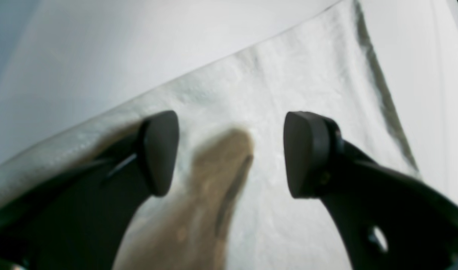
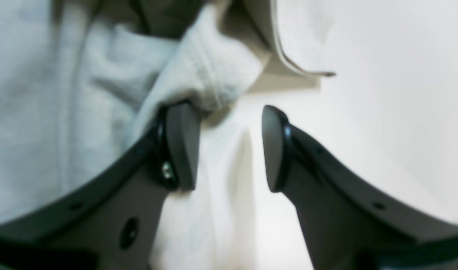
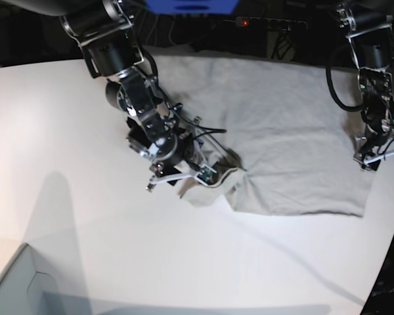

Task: Layout the t-shirt on the table in an organized manner, then fold the t-shirt properly
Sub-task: 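Lay the sleeve flat and release it from the right gripper, then raise the right gripper and move both grippers to the shirt corners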

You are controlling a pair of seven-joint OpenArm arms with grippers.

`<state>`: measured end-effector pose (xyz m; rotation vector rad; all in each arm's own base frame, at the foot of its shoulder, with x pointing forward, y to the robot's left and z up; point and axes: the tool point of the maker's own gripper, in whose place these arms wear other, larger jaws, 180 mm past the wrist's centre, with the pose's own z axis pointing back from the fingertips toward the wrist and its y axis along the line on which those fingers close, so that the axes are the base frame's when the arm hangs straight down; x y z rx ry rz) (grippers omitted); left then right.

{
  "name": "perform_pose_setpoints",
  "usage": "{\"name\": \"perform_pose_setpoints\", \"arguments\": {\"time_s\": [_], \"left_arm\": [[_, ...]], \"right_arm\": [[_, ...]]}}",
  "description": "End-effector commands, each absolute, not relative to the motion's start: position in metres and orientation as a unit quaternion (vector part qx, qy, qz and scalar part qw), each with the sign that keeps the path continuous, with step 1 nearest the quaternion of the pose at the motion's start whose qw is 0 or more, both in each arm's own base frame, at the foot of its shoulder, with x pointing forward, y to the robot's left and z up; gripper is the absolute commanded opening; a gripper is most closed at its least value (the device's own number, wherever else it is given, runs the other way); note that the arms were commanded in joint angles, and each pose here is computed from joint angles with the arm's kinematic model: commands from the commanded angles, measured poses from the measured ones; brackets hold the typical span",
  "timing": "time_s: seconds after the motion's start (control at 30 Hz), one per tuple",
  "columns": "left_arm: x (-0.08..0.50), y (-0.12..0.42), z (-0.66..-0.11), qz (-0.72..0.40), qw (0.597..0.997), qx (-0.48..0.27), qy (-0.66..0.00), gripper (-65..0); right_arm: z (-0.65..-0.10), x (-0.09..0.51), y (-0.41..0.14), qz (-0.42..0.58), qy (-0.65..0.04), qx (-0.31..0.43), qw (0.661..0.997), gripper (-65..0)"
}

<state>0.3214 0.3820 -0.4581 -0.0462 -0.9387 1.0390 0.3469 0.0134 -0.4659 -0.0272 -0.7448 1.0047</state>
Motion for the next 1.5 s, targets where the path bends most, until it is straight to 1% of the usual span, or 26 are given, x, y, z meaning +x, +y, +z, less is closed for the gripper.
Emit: {"name": "perform_pose_setpoints", "arguments": {"time_s": [0.0,0.27,0.33,0.4,0.5,0.6,0.7,1.0,1.07,1.13,1.2,1.3,1.4,1.47], "left_arm": [[0.323,0.384,-0.456,0.481,0.765,-0.022,-0.428,-22.0],[0.324,0.385,-0.455,0.481,0.764,-0.022,-0.429,-22.0],[0.324,0.385,-0.455,0.481,0.764,-0.022,-0.429,-22.0],[0.324,0.385,-0.455,0.481,0.764,-0.022,-0.429,-22.0],[0.324,0.385,-0.455,0.481,0.764,-0.022,-0.429,-22.0],[0.324,0.385,-0.455,0.481,0.764,-0.022,-0.429,-22.0],[0.324,0.385,-0.455,0.481,0.764,-0.022,-0.429,-22.0],[0.324,0.385,-0.455,0.481,0.764,-0.022,-0.429,-22.0],[0.324,0.385,-0.455,0.481,0.764,-0.022,-0.429,-22.0],[0.324,0.385,-0.455,0.481,0.764,-0.022,-0.429,-22.0],[0.324,0.385,-0.455,0.481,0.764,-0.022,-0.429,-22.0],[0.325,0.385,-0.454,0.480,0.764,-0.023,-0.430,-22.0],[0.333,0.383,-0.447,0.479,0.761,-0.029,-0.438,-22.0],[0.336,0.382,-0.445,0.481,0.758,-0.033,-0.440,-22.0]], "right_arm": [[-0.455,0.355,0.020,0.467,-0.365,-0.011,0.805,-38.0],[-0.476,0.343,0.017,0.471,-0.337,-0.003,0.815,-38.3],[-0.486,0.339,0.011,0.472,-0.322,-0.004,0.821,-39.8],[-0.494,0.342,0.003,0.472,-0.307,-0.008,0.826,-42.8],[-0.505,0.349,-0.025,0.457,-0.286,-0.020,0.842,-45.2],[-0.499,0.371,-0.057,0.408,-0.306,-0.047,0.859,-45.3],[-0.488,0.388,-0.091,0.370,-0.334,-0.082,0.863,-45.3],[-0.470,0.409,-0.158,0.306,-0.348,-0.123,0.878,-45.3],[-0.457,0.422,-0.174,0.273,-0.361,-0.133,0.882,-45.3],[-0.446,0.431,-0.196,0.226,-0.376,-0.158,0.884,-45.3],[-0.430,0.441,-0.220,0.189,-0.392,-0.191,0.880,-45.3],[-0.415,0.447,-0.232,0.173,-0.408,-0.205,0.873,-45.3],[-0.381,0.455,-0.236,0.152,-0.450,-0.219,0.852,-45.3],[-0.365,0.452,-0.227,0.147,-0.476,-0.220,0.839,-45.3]]}}
